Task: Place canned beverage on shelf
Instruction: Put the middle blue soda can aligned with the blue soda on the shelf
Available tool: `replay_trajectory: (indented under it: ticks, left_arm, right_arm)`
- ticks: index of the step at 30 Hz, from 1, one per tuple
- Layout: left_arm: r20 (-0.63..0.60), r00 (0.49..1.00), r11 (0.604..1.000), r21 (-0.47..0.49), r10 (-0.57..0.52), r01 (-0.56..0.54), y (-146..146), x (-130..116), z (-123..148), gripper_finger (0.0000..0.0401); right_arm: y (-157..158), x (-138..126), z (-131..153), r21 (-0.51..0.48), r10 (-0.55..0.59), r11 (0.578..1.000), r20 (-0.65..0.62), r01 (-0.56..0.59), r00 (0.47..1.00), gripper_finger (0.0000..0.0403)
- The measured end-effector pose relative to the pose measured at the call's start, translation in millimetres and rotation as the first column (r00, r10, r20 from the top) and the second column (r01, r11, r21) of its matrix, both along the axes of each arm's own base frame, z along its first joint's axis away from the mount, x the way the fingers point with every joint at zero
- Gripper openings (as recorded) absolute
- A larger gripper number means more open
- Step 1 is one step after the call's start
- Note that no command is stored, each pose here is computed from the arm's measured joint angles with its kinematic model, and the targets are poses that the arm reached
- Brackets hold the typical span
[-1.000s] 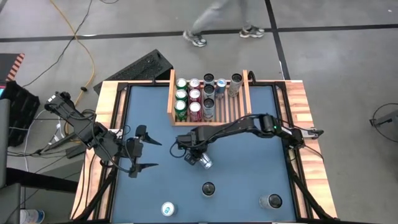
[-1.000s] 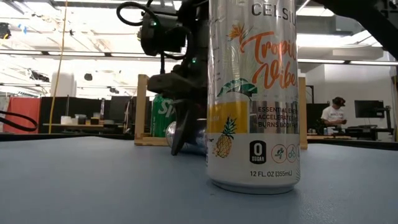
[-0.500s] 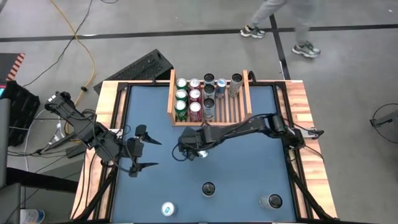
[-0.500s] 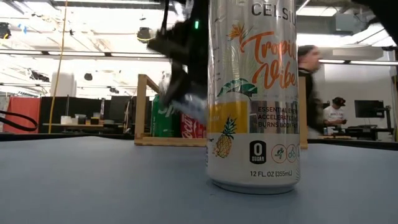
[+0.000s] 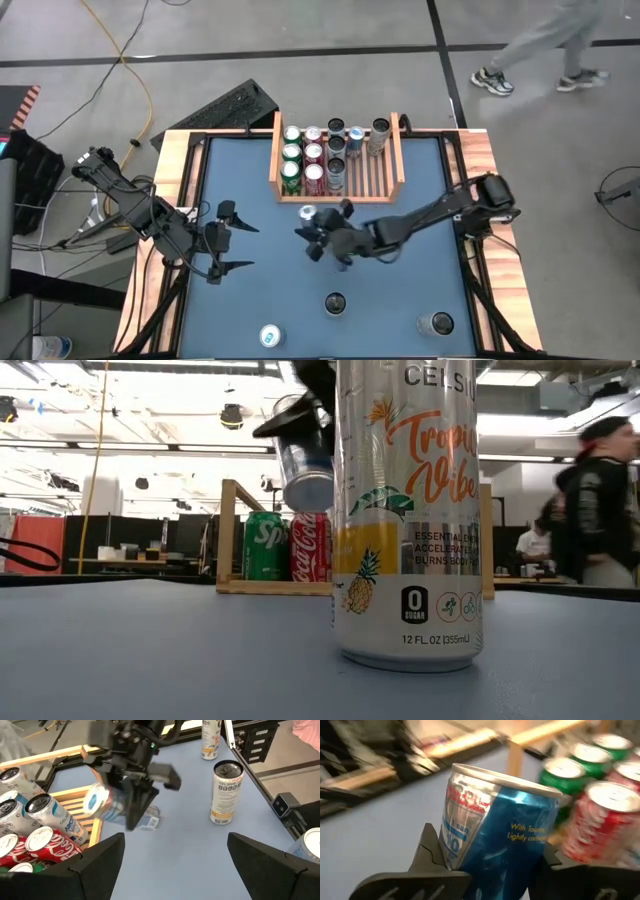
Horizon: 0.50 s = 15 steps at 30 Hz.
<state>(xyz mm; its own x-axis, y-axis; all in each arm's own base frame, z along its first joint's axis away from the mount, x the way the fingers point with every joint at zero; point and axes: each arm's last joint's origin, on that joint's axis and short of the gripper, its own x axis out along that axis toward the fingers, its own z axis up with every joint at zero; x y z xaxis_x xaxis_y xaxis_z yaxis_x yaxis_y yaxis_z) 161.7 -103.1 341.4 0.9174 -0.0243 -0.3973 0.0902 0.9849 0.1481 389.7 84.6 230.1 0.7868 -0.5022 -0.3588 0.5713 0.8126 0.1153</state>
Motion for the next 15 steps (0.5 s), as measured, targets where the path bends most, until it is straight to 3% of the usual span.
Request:
replay_trajectory:
  ticks: [5, 10, 15]
  left_arm:
    - [-0.004, 1.000, 1.000, 0.003, 0.000, 0.000, 0.1, -0.2, -0.4, 0.0341]
    - [-0.004, 1.000, 1.000, 0.004, 0.001, -0.001, 0.2, -0.2, -0.5, 0.0341]
    - [0.008, 0.999, 0.999, 0.023, 0.045, -0.045, 1.6, -0.2, -0.3, 0.0341]
  right_arm:
    - [-0.6, -28.4, -22.5, -0.130, 0.094, 0.989, 0.170, -0.072, 0.981, 0.0115]
    - [5.4, -42.9, -43.7, -0.287, 0.168, 0.950, 0.131, -0.125, 0.977, 0.0115]
    - [3.1, -44.2, -59.5, -0.294, 0.167, 0.946, 0.090, -0.134, 0.982, 0.0115]
